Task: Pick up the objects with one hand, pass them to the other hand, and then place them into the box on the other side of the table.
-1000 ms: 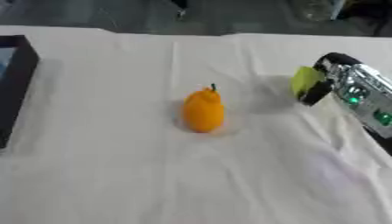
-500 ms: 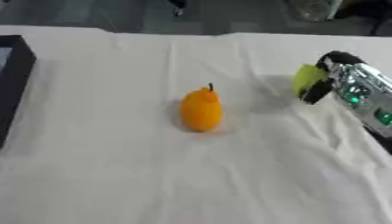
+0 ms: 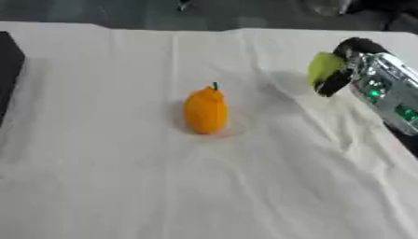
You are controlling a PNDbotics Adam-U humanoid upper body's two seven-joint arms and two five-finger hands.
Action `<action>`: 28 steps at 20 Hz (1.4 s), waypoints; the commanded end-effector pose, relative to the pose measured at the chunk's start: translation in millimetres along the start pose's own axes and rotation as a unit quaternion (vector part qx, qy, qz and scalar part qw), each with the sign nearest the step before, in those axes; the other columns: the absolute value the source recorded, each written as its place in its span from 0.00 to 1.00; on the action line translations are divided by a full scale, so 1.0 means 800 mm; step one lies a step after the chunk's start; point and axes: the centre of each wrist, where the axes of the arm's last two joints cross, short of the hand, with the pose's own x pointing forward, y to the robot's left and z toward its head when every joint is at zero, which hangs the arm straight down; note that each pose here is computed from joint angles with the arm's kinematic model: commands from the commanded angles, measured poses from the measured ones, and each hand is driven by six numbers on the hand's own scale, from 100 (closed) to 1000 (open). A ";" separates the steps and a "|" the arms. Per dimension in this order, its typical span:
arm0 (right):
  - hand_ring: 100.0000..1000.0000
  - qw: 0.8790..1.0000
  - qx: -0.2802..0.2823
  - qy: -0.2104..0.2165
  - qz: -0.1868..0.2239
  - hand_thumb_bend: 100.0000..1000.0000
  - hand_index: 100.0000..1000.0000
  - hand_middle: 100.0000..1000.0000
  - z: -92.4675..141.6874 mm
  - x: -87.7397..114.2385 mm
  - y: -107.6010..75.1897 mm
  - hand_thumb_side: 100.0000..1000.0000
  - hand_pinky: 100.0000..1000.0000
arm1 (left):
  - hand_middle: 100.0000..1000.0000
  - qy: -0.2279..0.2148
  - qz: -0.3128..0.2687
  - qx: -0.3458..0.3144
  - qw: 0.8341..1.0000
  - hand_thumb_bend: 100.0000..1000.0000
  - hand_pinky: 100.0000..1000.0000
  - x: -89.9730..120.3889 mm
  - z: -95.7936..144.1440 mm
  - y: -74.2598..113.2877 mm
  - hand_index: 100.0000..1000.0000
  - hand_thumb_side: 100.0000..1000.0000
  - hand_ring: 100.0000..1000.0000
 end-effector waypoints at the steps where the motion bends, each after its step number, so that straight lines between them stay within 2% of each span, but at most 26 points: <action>1: 0.78 0.999 -0.037 -0.026 -0.010 0.00 0.65 0.61 0.013 0.021 -0.018 0.00 0.84 | 0.85 -0.010 -0.011 0.002 1.000 0.00 1.00 0.008 0.000 0.011 0.72 0.79 0.83; 5: 0.76 0.995 -0.077 -0.053 -0.037 0.00 0.63 0.60 0.017 0.054 -0.014 0.00 0.83 | 0.85 -0.010 -0.013 0.008 1.000 0.00 1.00 0.007 0.001 0.017 0.72 0.77 0.83; 12: 0.74 0.989 -0.115 -0.077 -0.055 0.00 0.62 0.59 0.023 0.095 0.026 0.00 0.82 | 0.86 -0.007 -0.033 0.043 0.999 0.00 1.00 0.006 0.004 0.035 0.73 0.72 0.83; 18: 0.72 0.985 -0.122 -0.090 -0.083 0.00 0.60 0.57 0.037 0.109 0.052 0.00 0.80 | 0.86 0.001 -0.043 0.070 0.997 0.00 1.00 0.000 0.010 0.047 0.73 0.70 0.83; 20: 0.69 0.982 -0.132 -0.092 -0.099 0.00 0.59 0.57 0.042 0.113 0.058 0.00 0.78 | 0.86 0.002 -0.046 0.076 0.996 0.00 1.00 -0.001 0.012 0.051 0.73 0.70 0.83; 21: 0.64 0.980 -0.137 -0.094 -0.108 0.00 0.58 0.56 0.046 0.115 0.062 0.00 0.76 | 0.86 0.003 -0.050 0.079 0.996 0.00 1.00 -0.001 0.013 0.053 0.73 0.69 0.83; 28: 0.63 0.969 -0.161 -0.120 -0.142 0.00 0.57 0.55 0.076 0.130 0.087 0.00 0.76 | 0.86 0.000 -0.072 0.084 0.994 0.00 1.00 0.000 0.016 0.066 0.73 0.66 0.83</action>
